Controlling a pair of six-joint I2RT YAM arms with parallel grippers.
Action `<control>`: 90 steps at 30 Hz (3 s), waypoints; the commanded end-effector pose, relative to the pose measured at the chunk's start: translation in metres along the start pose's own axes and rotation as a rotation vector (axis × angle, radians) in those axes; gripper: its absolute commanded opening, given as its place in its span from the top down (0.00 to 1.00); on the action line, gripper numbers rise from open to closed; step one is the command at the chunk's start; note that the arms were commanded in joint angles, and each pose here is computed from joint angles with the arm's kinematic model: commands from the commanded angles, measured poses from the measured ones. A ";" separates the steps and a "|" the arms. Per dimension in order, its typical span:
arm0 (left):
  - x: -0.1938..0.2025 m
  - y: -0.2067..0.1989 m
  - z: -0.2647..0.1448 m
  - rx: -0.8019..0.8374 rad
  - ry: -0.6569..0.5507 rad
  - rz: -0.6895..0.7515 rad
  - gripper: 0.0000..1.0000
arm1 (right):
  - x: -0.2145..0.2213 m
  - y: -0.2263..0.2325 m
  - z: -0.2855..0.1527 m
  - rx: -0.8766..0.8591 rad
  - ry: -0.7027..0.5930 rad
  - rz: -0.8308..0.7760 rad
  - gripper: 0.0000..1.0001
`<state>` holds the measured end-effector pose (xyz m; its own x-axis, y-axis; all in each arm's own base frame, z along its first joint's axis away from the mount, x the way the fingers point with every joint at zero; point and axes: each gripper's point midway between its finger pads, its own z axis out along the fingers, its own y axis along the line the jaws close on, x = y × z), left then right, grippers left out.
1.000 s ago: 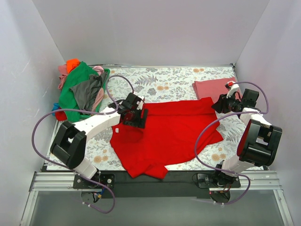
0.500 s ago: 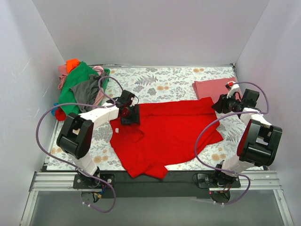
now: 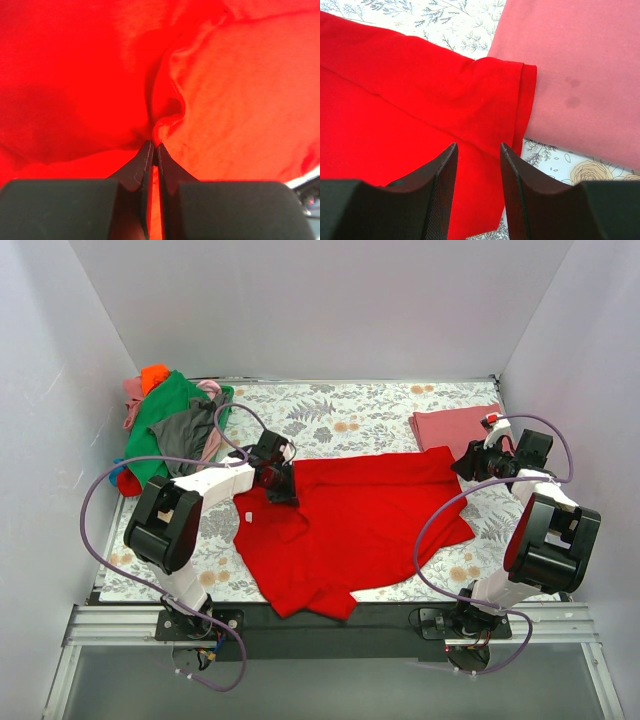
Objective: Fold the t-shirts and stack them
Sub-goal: Fold the tshirt
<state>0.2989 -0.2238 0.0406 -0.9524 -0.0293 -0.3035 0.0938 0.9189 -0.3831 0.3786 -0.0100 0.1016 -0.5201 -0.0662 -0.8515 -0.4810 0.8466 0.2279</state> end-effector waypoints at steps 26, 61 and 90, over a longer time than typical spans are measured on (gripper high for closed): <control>-0.103 0.042 -0.056 0.005 -0.355 -0.240 0.44 | -0.010 0.002 -0.001 -0.031 -0.021 0.003 0.53; -0.131 0.136 -0.015 -0.439 -0.391 -0.496 0.95 | -0.007 0.000 0.000 -0.030 -0.013 0.008 0.53; -0.191 0.153 -0.012 -0.466 -0.428 -0.353 1.00 | -0.001 0.013 0.007 -0.082 0.037 -0.027 0.54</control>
<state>0.4779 -0.0785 0.0362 -0.7208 -0.4208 -0.5509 -0.4282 0.8952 -0.1235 0.3724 -0.0045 0.0917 -0.5586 -0.0606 -0.8272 -0.4897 0.8290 0.2700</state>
